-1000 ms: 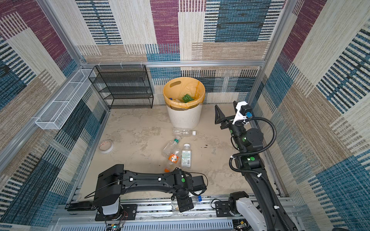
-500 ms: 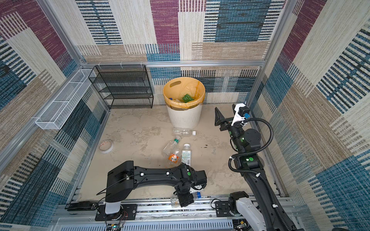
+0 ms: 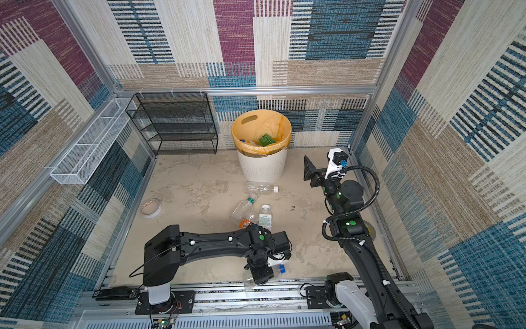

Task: Throw the plastic bottles in the bin
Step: 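Grasp the blue Pepsi bottle with the left gripper while the right arm withdraws, then lift the Pepsi bottle with the left gripper and carry it over the bin, then open the left gripper to drop the Pepsi bottle into the bin, then lower the right gripper onto the white-capped green-label bottle while the left arm withdraws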

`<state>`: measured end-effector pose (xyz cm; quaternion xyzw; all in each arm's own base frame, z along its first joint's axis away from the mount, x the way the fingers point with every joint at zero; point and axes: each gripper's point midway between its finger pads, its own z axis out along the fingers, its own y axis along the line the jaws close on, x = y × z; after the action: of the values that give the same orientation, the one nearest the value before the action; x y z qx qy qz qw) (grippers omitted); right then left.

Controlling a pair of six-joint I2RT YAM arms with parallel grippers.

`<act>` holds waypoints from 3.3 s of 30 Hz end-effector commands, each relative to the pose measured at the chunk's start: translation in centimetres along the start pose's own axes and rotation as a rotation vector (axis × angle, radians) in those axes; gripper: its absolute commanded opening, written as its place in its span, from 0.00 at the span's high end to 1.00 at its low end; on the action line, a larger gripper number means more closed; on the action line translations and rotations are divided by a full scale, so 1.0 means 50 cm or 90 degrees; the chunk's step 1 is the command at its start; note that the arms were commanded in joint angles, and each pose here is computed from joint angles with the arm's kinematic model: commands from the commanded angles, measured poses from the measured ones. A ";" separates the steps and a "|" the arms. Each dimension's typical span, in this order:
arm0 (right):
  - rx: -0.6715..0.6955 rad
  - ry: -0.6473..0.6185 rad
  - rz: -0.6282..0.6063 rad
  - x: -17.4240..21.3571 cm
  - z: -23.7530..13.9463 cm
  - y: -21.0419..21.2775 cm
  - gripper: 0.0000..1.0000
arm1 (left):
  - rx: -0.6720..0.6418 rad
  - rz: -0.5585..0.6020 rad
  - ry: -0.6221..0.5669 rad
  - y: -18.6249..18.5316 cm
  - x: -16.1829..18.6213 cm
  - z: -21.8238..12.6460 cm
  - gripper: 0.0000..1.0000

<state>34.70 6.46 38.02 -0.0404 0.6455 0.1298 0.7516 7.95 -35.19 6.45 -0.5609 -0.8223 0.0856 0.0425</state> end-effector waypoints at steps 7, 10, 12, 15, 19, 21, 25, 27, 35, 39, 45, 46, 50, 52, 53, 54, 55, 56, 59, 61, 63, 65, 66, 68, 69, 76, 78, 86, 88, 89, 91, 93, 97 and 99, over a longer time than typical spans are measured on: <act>0.043 0.123 0.048 0.157 0.026 -0.034 0.13 | -0.090 -0.022 -0.320 0.131 -0.089 -0.246 0.49; 0.069 0.223 0.069 0.239 0.047 -0.051 0.11 | -0.125 -0.039 -0.516 0.191 -0.112 -0.373 0.49; 0.091 0.270 0.067 0.270 0.056 -0.064 0.10 | -0.161 -0.044 -0.646 0.226 -0.112 -0.454 0.47; 0.131 0.314 0.052 0.295 0.064 -0.087 0.09 | -0.240 -0.054 -0.824 0.288 -0.092 -0.573 0.45; 0.157 0.328 0.049 0.306 0.087 -0.103 0.11 | -0.375 -0.065 -0.983 0.353 -0.053 -0.710 0.43; 0.159 0.325 0.050 0.304 0.106 -0.106 0.11 | -0.428 -0.052 -1.054 0.364 -0.031 -0.766 0.43; 0.156 0.307 0.054 0.294 0.139 -0.107 0.12 | -0.509 -0.045 -1.138 0.381 0.014 -0.841 0.42; 0.148 0.289 0.063 0.288 0.148 -0.103 0.13 | -0.538 -0.042 -1.171 0.381 0.034 -0.873 0.42; 0.123 0.256 0.088 0.296 0.160 -0.092 0.14 | -0.590 0.033 -1.247 0.334 0.073 -0.950 0.41; 0.127 0.235 0.080 0.288 0.160 -0.096 0.14 | -0.596 0.097 -1.301 0.292 0.081 -1.000 0.37; 0.105 0.225 0.108 0.303 0.159 -0.084 0.16 | -0.548 0.094 -1.306 0.311 0.023 -1.093 0.37; 0.100 0.226 0.114 0.304 0.162 -0.081 0.16 | -0.522 0.066 -1.277 0.343 -0.007 -1.099 0.37; 0.075 0.240 0.133 0.311 0.168 -0.065 0.17 | -0.332 -0.071 -1.103 0.504 -0.154 -1.064 0.25; 0.074 0.242 0.131 0.308 0.165 -0.064 0.17 | -0.261 -0.114 -1.035 0.560 -0.204 -1.028 0.13; 0.073 0.244 0.129 0.305 0.163 -0.063 0.16 | -0.235 -0.125 -1.010 0.576 -0.219 -1.013 0.06; 0.074 0.247 0.127 0.304 0.160 -0.063 0.16 | -0.215 -0.130 -0.989 0.586 -0.230 -1.001 0.01; 0.074 0.249 0.121 0.302 0.157 -0.063 0.15 | -0.204 -0.133 -0.976 0.591 -0.236 -0.992 0.02; 0.075 0.251 0.117 0.302 0.153 -0.063 0.15 | -0.200 -0.134 -0.967 0.595 -0.240 -0.985 0.02; 0.084 0.251 0.105 0.300 0.149 -0.069 0.15 | -0.215 -0.132 -0.971 0.595 -0.232 -0.988 0.01; 0.078 0.261 0.105 0.304 0.152 -0.065 0.14 | -0.232 -0.129 -0.986 0.594 -0.215 -1.000 0.01; 0.069 0.274 0.106 0.315 0.155 -0.058 0.14 | -0.247 -0.129 -1.000 0.587 -0.190 -1.012 0.02; 0.065 0.301 0.100 0.333 0.156 -0.048 0.15 | -0.264 -0.130 -1.002 0.581 -0.160 -1.021 0.01; 0.063 0.319 0.097 0.343 0.155 -0.041 0.15 | -0.277 -0.134 -0.996 0.582 -0.142 -1.018 0.01; 0.063 0.347 0.085 0.361 0.148 -0.031 0.15 | -0.304 -0.145 -0.980 0.585 -0.109 -1.007 0.01; 0.067 0.360 0.074 0.367 0.143 -0.027 0.15 | -0.316 -0.156 -0.968 0.590 -0.091 -0.996 0.01; 0.008 0.282 0.027 0.318 0.108 0.040 0.01 | -0.387 -0.271 -0.892 0.637 0.051 -0.891 0.01; -0.081 0.216 0.063 0.277 0.082 0.087 0.01 | -0.380 -0.311 -0.883 0.654 0.090 -0.858 0.01; -0.218 0.314 0.141 0.318 0.090 0.164 0.14 | -0.386 -0.383 -0.807 0.674 0.184 -0.742 0.01; -0.168 0.403 0.139 0.367 0.100 0.144 0.12 | -0.386 -0.392 -0.787 0.677 0.195 -0.704 0.01; -0.145 0.435 0.133 0.385 0.097 0.137 0.12 | -0.389 -0.398 -0.779 0.679 0.200 -0.687 0.01; -0.116 0.493 0.118 0.422 0.076 0.135 0.13 | -0.396 -0.414 -0.772 0.687 0.213 -0.656 0.01; -0.092 0.542 0.098 0.452 0.050 0.146 0.14 | -0.398 -0.424 -0.770 0.695 0.221 -0.632 0.01; -0.061 0.650 0.090 0.515 -0.003 0.181 0.14 | -0.382 -0.438 -0.762 0.710 0.225 -0.600 0.00; -0.049 0.688 0.113 0.540 -0.028 0.195 0.14 | -0.371 -0.447 -0.755 0.717 0.225 -0.584 0.00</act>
<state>36.50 20.59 15.20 -0.1156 0.9016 0.2122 0.3588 40.74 -9.39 27.69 -0.1167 -0.8373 0.1338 -0.5171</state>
